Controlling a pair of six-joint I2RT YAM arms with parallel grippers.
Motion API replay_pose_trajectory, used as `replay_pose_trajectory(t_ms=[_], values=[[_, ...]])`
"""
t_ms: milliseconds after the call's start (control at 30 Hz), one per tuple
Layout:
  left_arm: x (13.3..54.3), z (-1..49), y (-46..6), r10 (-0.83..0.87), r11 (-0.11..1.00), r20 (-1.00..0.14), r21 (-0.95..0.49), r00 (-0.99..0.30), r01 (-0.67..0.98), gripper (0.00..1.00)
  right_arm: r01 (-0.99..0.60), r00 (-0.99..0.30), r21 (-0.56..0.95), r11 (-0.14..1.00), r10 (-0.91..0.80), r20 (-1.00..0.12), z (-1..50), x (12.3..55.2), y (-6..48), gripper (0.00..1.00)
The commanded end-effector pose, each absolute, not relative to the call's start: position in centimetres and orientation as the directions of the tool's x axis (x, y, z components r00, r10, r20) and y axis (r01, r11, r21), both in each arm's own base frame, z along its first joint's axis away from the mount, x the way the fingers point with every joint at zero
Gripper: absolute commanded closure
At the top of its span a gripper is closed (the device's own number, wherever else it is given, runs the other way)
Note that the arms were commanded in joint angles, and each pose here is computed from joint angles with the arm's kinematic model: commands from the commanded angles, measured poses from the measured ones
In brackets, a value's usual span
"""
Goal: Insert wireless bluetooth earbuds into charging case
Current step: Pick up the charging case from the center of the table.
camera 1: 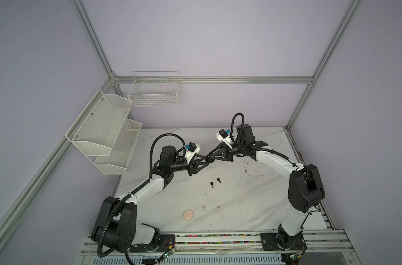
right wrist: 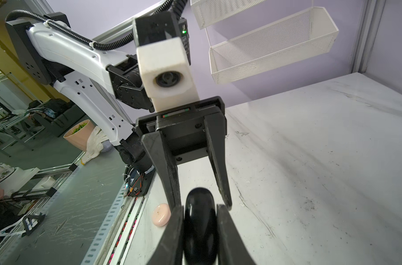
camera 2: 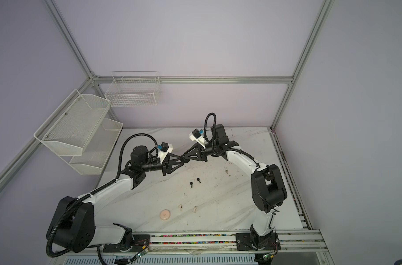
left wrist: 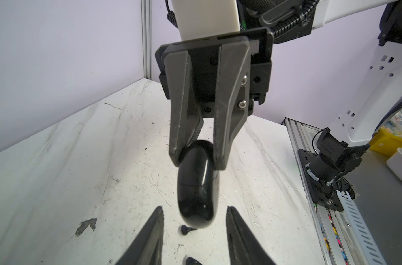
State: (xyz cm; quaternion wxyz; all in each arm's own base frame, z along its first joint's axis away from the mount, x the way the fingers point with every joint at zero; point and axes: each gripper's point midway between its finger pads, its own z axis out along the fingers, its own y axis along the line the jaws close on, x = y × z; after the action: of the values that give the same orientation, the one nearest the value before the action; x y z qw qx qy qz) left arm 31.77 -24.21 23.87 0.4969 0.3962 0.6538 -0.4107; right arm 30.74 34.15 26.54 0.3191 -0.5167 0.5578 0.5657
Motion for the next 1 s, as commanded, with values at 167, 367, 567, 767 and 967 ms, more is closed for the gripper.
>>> replay_pose_trajectory(t_ms=[167,367,567,767,967], values=[[31.3,27.6,-24.7,0.061,0.296,-0.993,-0.079,-0.102,0.952,0.62,-0.940,-0.225,0.269,-0.210,-0.210,-0.951,27.0,30.4,34.7,1.00],[31.0,27.3,-25.2,0.061,0.269,-0.991,-0.103,-0.123,0.958,0.65,-0.943,-0.223,0.264,-0.203,-0.201,-0.954,27.2,30.6,34.8,1.00],[30.8,26.9,-25.6,0.068,0.261,-0.990,-0.104,-0.125,0.960,0.65,-0.943,-0.224,0.263,-0.205,-0.198,-0.954,27.2,30.6,34.8,1.00],[30.9,26.7,-25.8,0.070,0.256,-0.989,-0.108,-0.130,0.960,0.67,-0.942,-0.220,0.260,-0.214,-0.194,-0.956,27.1,30.4,34.7,1.00],[31.5,26.1,-25.8,0.076,0.278,-0.986,-0.119,-0.146,0.953,0.66,-0.941,-0.215,0.255,-0.225,-0.188,-0.958,27.4,30.1,34.6,1.00]])
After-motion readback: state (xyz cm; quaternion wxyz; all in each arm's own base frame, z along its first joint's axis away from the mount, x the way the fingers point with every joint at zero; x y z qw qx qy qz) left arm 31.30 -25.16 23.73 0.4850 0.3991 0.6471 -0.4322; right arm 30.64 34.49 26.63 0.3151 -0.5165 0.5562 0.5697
